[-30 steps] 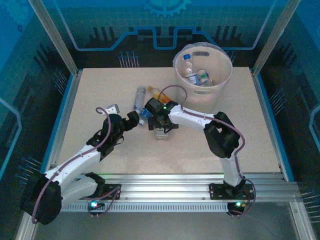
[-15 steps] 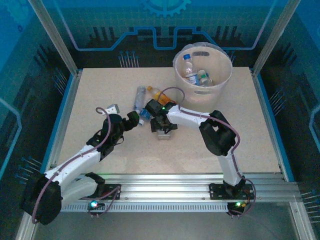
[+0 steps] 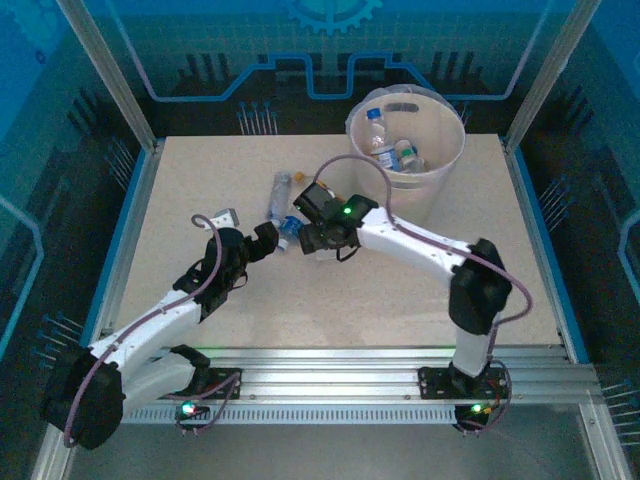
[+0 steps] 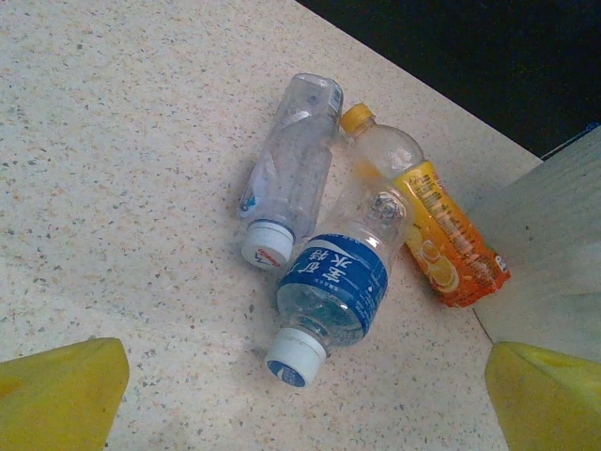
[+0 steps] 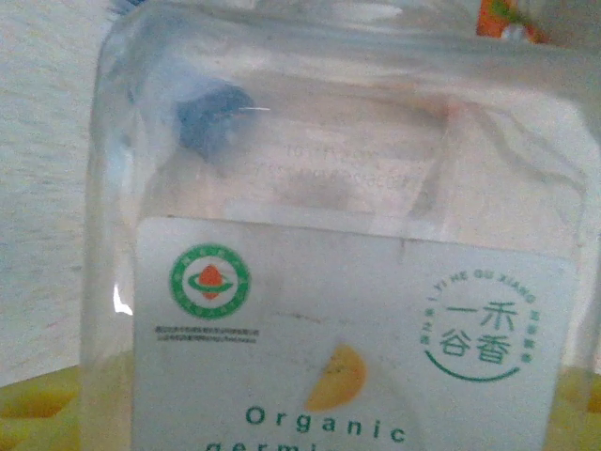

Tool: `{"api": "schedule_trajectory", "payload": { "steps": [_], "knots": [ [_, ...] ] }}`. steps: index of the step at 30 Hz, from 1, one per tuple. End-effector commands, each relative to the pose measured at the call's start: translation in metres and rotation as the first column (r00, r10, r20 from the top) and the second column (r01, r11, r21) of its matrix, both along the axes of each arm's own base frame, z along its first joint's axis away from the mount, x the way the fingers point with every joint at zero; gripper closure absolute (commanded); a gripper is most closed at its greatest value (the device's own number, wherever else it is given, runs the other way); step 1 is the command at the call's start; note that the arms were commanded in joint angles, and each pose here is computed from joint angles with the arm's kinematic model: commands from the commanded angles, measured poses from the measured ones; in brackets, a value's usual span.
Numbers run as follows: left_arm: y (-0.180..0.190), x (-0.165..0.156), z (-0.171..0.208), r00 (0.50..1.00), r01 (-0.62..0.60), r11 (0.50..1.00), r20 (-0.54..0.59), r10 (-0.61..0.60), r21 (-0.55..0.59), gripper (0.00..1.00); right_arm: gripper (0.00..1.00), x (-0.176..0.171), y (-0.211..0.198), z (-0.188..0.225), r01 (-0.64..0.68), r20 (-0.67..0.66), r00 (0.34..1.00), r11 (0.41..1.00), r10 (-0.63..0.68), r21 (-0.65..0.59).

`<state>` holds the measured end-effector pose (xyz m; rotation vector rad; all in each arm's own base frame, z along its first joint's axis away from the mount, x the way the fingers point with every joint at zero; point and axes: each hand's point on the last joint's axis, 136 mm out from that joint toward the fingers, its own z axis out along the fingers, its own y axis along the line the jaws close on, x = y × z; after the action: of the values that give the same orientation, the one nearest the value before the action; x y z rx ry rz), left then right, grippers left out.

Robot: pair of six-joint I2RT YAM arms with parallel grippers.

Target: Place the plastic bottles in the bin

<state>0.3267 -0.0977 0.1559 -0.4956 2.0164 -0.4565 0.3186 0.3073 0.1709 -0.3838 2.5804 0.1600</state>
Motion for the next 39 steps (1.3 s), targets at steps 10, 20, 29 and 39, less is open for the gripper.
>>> {"api": "schedule_trajectory", "payload": {
  "steps": [10,20,29,39],
  "knots": [
    [0.002,0.002,0.016,0.999,-0.006,1.0,0.039,0.007,-0.019,0.01,0.44,0.008,-0.027,0.186,-0.235,0.361,0.915,0.965,0.18,0.113],
    [0.002,0.0,0.016,0.999,-0.001,1.0,0.037,0.002,-0.02,0.01,0.43,0.079,-0.106,0.254,-0.091,0.504,0.863,0.984,0.002,0.151],
    [0.0,-0.001,0.018,0.999,0.013,1.0,0.041,-0.013,-0.011,0.01,0.44,0.13,-0.163,0.241,0.058,0.502,0.859,0.993,-0.104,0.106],
    [0.001,-0.002,0.018,0.999,0.015,1.0,0.044,-0.014,-0.006,0.01,0.44,0.161,-0.201,0.206,0.121,0.453,0.884,0.992,-0.12,0.026]
  ]
}}
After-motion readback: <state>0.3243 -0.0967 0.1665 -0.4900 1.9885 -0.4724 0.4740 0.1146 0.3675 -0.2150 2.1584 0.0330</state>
